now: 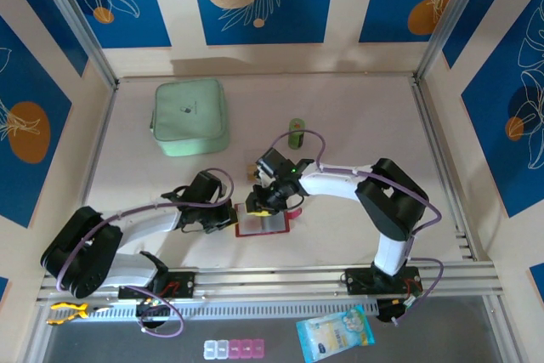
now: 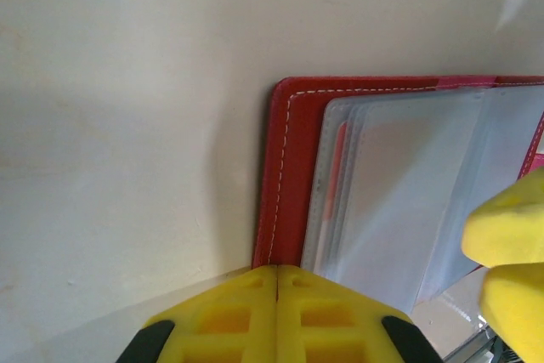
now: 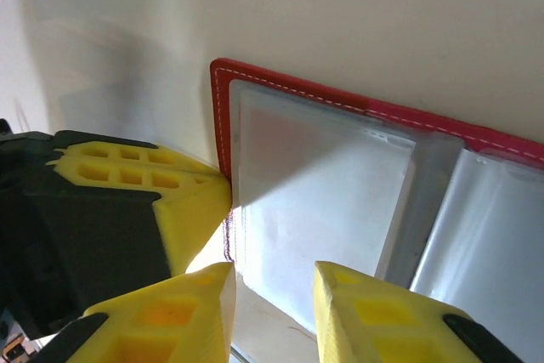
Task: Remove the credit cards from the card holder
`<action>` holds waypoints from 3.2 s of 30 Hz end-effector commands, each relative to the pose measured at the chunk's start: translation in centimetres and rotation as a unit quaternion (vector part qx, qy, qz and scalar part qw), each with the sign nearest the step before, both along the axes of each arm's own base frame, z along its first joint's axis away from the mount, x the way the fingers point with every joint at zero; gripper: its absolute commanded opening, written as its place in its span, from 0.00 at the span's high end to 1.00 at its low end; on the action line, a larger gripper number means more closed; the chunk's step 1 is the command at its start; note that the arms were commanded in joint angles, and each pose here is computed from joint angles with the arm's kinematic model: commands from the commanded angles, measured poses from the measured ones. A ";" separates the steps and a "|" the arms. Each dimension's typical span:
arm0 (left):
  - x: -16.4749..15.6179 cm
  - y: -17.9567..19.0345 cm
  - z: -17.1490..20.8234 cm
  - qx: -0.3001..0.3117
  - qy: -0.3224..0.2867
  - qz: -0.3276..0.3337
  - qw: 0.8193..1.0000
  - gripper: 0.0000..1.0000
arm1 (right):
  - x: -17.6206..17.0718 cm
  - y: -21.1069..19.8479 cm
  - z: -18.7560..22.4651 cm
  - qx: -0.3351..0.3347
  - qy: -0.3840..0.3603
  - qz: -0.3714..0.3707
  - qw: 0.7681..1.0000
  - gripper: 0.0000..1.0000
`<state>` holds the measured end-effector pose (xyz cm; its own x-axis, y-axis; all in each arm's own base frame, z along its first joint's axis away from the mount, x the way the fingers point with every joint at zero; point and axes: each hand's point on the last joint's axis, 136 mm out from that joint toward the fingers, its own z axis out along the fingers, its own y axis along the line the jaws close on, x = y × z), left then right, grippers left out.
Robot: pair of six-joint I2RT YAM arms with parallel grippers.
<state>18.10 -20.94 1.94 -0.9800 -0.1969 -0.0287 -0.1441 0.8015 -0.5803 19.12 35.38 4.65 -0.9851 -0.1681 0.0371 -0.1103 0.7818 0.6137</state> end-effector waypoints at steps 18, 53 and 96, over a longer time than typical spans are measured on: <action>-0.6 0.9 -0.8 0.034 0.010 -0.012 0.999 0.99 | -1.5 -1.6 -2.0 -0.061 0.021 0.001 0.998 0.67; 1.5 -2.4 5.0 -0.048 -0.045 -0.010 0.998 0.83 | -1.6 -3.2 -2.0 0.073 0.059 -0.022 0.995 0.70; 1.9 -6.6 5.3 -0.094 -0.028 -0.033 0.995 0.79 | -0.5 -4.4 2.5 0.088 0.007 -0.035 0.996 0.70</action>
